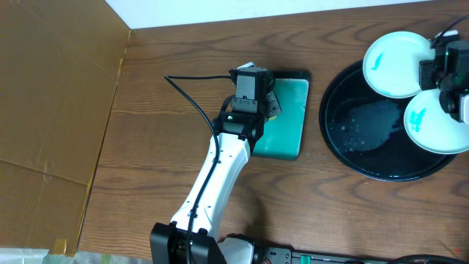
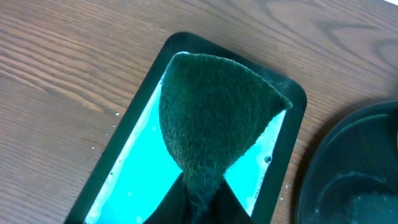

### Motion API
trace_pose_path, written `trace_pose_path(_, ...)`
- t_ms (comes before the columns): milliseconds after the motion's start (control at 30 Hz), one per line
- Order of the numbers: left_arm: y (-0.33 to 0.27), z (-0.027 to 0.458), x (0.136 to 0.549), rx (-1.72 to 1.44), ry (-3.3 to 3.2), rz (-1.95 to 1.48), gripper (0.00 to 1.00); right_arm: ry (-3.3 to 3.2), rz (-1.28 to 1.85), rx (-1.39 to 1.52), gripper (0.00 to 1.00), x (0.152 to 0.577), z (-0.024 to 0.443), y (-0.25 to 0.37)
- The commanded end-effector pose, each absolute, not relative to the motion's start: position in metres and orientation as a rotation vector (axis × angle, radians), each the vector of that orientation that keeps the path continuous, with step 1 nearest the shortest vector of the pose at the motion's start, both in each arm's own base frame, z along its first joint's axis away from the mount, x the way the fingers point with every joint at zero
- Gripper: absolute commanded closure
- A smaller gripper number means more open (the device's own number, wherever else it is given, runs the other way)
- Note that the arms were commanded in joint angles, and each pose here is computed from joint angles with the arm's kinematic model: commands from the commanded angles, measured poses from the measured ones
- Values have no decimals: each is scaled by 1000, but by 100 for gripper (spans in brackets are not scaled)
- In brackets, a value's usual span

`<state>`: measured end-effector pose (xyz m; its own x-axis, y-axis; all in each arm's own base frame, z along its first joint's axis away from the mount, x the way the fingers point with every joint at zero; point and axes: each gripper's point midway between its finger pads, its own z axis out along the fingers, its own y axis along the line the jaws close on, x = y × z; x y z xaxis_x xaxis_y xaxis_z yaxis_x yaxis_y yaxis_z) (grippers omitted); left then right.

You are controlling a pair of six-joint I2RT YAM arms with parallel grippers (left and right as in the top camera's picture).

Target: Clean dirty plates on tray and stack at the side

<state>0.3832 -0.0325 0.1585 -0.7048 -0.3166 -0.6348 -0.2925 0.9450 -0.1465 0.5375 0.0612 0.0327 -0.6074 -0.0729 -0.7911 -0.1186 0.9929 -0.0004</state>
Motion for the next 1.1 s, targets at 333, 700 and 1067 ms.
trace_pose_path(333,-30,158,383,-423,2396,-36,93,2179,133,-93,99,542,57,68)
trace_pose_path(700,-30,158,383,-423,2396,-37,93,2100,487,-228,99,518,127,123)
trace_pose_path(1067,-61,160,387,-350,2410,-251,93,2444,656,-249,99,458,61,141)
